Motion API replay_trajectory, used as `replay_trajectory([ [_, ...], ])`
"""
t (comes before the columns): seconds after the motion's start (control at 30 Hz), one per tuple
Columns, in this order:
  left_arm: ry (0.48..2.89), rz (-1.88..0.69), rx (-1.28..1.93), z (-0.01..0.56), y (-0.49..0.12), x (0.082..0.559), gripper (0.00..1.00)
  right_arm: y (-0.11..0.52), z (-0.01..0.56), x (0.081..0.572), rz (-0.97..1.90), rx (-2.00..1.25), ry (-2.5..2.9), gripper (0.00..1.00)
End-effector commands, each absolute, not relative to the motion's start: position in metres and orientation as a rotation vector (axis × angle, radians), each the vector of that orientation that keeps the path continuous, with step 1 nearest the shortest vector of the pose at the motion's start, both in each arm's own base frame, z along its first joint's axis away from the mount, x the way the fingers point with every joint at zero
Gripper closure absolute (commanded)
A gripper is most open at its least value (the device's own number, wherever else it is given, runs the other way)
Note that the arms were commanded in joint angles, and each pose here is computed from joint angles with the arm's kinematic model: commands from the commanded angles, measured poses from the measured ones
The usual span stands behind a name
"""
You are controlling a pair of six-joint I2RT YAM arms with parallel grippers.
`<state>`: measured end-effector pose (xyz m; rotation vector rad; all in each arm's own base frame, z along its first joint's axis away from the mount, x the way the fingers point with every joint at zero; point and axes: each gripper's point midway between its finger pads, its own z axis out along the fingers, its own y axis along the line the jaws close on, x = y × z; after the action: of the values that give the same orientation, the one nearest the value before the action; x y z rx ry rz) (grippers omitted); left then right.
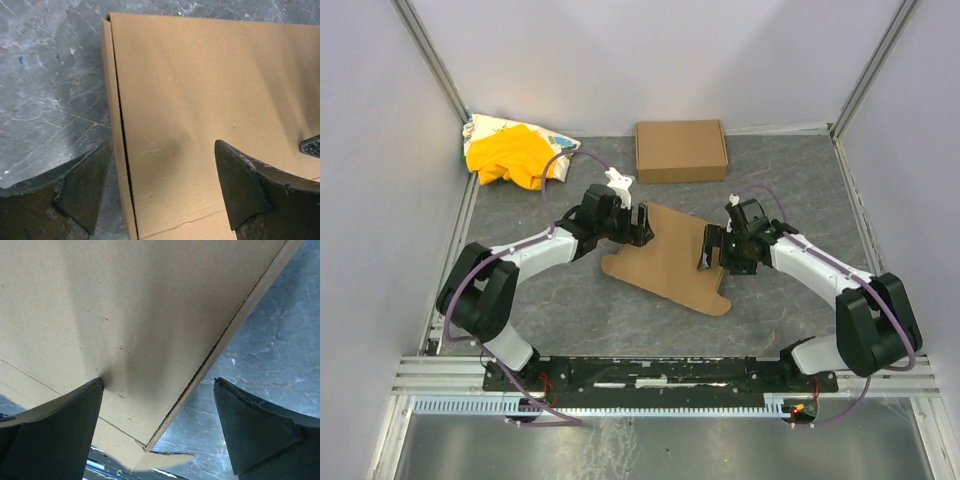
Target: Fold the paper box
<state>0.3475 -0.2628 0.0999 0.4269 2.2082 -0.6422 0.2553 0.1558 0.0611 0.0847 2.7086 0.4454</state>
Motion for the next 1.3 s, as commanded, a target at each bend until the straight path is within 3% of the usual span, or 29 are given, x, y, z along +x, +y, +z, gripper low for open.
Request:
replay_trajectory([
  [0.0, 2.144, -0.851, 0.374, 0.124, -0.289, 0.354, 0.11, 0.172, 0.069, 0.282, 0.551, 0.091, 2.655, 0.00],
  [0.5, 2.183, -0.880, 0.301, 0.127, -0.307, 0.382, 0.18, 0.202, 0.090, 0.396, 0.568, 0.007, 2.616, 0.00],
  [0.7, 2.208, -0.809, 0.251, 0.127, -0.298, 0.404, 0.19, 0.207, 0.095, 0.419, 0.598, 0.010, 2.579, 0.01],
  [1.0, 2.108, -0.619, 0.162, 0.175, -0.237, 0.417, 0.12, 0.157, 0.137, 0.425, 0.456, 0.059, 2.468, 0.00],
  [1.27, 2.073, -0.558, 0.047, 0.173, -0.190, 0.390, 0.09, 0.136, 0.150, 0.373, 0.407, 0.072, 2.479, 0.01],
])
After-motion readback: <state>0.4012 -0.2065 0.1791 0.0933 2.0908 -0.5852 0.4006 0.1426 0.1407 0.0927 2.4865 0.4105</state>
